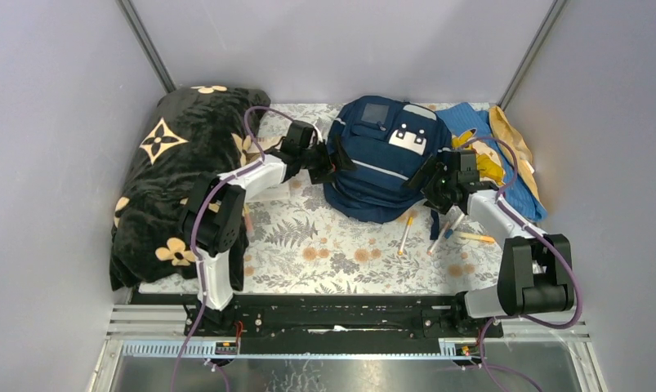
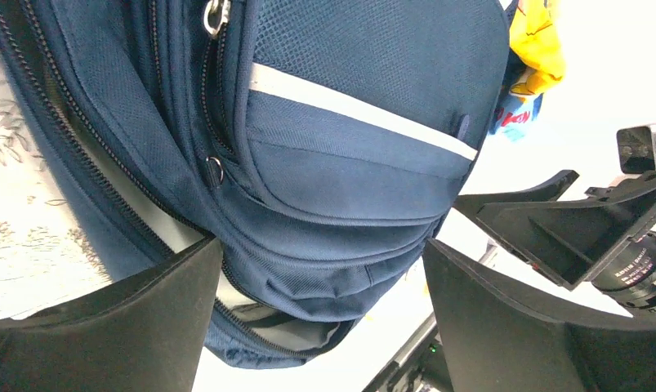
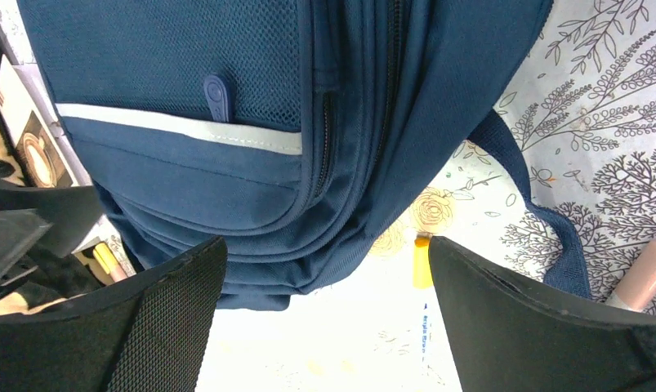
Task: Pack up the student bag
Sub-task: Adjust the student bag at the center of the board, then pick up the book from the center of the board.
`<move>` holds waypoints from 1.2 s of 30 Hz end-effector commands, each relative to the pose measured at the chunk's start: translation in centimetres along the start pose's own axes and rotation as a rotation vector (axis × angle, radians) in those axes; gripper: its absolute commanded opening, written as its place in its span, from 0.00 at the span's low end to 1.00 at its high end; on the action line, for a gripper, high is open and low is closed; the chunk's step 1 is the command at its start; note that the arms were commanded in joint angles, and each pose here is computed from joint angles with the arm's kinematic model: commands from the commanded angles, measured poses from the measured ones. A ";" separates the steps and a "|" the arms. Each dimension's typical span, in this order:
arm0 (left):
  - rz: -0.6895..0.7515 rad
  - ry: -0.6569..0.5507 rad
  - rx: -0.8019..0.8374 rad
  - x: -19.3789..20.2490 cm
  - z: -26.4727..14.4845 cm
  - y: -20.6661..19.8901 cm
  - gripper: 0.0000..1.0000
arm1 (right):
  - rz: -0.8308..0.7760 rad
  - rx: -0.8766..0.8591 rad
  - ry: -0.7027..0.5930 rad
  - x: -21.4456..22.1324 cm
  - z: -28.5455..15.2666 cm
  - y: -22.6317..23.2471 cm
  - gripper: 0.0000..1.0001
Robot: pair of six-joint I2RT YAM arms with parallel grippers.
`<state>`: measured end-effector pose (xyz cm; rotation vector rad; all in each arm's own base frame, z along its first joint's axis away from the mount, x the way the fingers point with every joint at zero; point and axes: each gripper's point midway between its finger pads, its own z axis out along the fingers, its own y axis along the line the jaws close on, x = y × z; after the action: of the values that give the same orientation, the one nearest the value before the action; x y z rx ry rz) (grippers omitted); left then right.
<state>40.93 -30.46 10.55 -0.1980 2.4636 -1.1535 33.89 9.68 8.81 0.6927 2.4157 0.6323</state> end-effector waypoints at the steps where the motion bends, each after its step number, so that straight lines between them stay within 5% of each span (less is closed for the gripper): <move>1: 0.126 -0.120 0.021 -3.2 -2.8 -3.6 0.99 | -0.035 -0.029 -0.043 -0.8 -1.1 0.7 1.00; 10: 0.275 -0.415 -0.476 -7.5 -10.9 2.1 0.99 | -0.144 -0.048 -0.236 -3.5 -4.9 4.0 0.99; 24: 0.398 -0.392 -1.139 -7.0 -11.7 15.1 0.98 | -0.248 -0.232 -0.162 0.6 -3.9 10.9 0.98; 36: 0.542 -0.344 -1.304 -6.6 -10.0 16.7 0.75 | -0.215 -0.235 -0.120 1.4 -3.1 10.7 0.98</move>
<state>42.47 -11.00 3.46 -0.0650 2.3905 0.6250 33.85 17.13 15.76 0.3595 2.2465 0.7103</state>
